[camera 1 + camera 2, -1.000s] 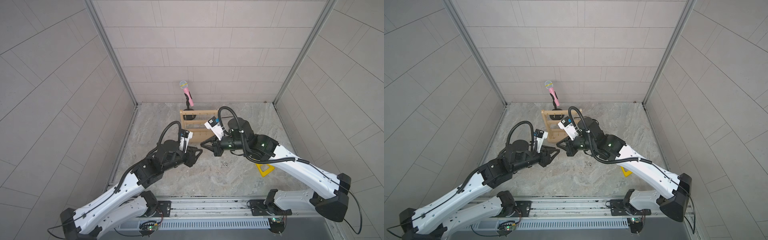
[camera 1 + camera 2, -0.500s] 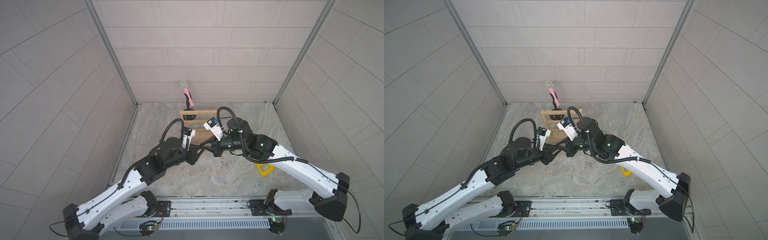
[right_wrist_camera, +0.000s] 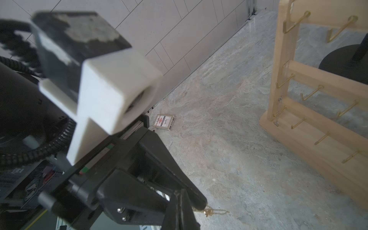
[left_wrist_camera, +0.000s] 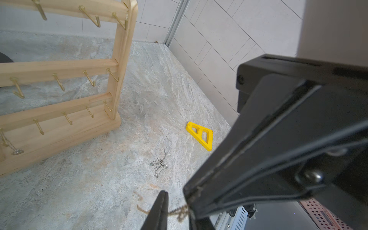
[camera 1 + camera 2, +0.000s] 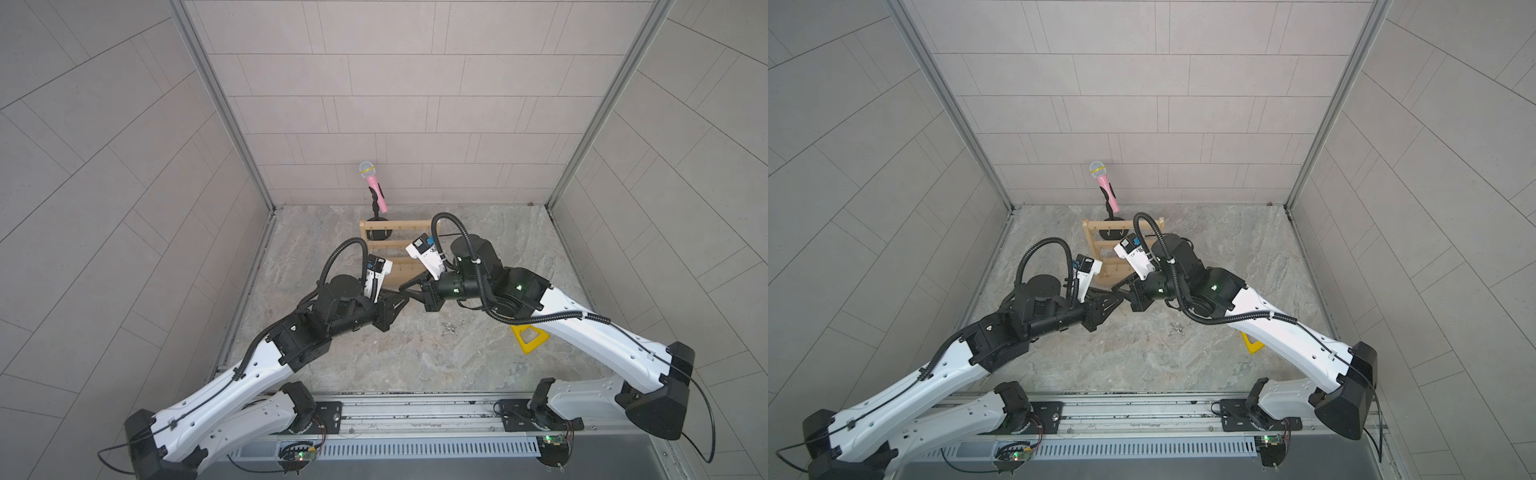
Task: Hang the necklace on the jewelry display stand
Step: Pick up the necklace from the center of the board.
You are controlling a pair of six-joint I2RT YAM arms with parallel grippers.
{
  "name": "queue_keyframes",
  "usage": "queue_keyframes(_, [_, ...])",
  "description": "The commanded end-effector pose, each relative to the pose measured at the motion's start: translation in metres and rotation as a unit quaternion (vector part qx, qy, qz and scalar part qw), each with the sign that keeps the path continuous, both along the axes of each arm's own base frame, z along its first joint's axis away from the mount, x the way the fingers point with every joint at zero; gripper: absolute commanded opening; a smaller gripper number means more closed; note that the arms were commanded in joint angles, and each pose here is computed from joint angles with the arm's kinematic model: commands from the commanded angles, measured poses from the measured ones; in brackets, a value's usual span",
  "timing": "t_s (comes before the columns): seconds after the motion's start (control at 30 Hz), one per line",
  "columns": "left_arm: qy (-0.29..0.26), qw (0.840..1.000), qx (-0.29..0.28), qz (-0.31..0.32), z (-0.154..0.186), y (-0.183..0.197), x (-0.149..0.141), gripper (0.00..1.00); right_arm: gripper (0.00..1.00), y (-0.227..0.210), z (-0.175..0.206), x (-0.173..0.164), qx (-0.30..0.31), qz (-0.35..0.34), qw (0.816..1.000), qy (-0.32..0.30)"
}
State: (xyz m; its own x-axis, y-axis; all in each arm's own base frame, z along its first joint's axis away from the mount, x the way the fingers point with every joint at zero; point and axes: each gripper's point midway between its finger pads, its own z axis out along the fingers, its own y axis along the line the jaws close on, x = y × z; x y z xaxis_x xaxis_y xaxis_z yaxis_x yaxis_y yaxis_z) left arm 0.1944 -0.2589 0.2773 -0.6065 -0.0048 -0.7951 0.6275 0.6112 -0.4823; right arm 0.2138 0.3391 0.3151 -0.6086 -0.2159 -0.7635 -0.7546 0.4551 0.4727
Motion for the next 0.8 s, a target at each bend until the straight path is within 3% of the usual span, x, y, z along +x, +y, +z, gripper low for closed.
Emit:
queue_keyframes(0.0, [-0.017,1.000,-0.013,-0.011,0.006,-0.005,0.000,0.19,0.00,0.002,0.013,0.002,0.014,-0.003,1.000,-0.009])
queue_keyframes(0.43, [-0.018,0.999,0.026,0.043,-0.009,0.018,0.007,0.19,0.00,-0.007,0.012,0.007,0.011,-0.016,1.000,-0.012])
queue_keyframes(0.77, [-0.017,0.996,0.036,0.076,-0.012,0.024,0.016,0.13,0.00,-0.007,0.013,0.004,0.015,-0.007,1.000,-0.010])
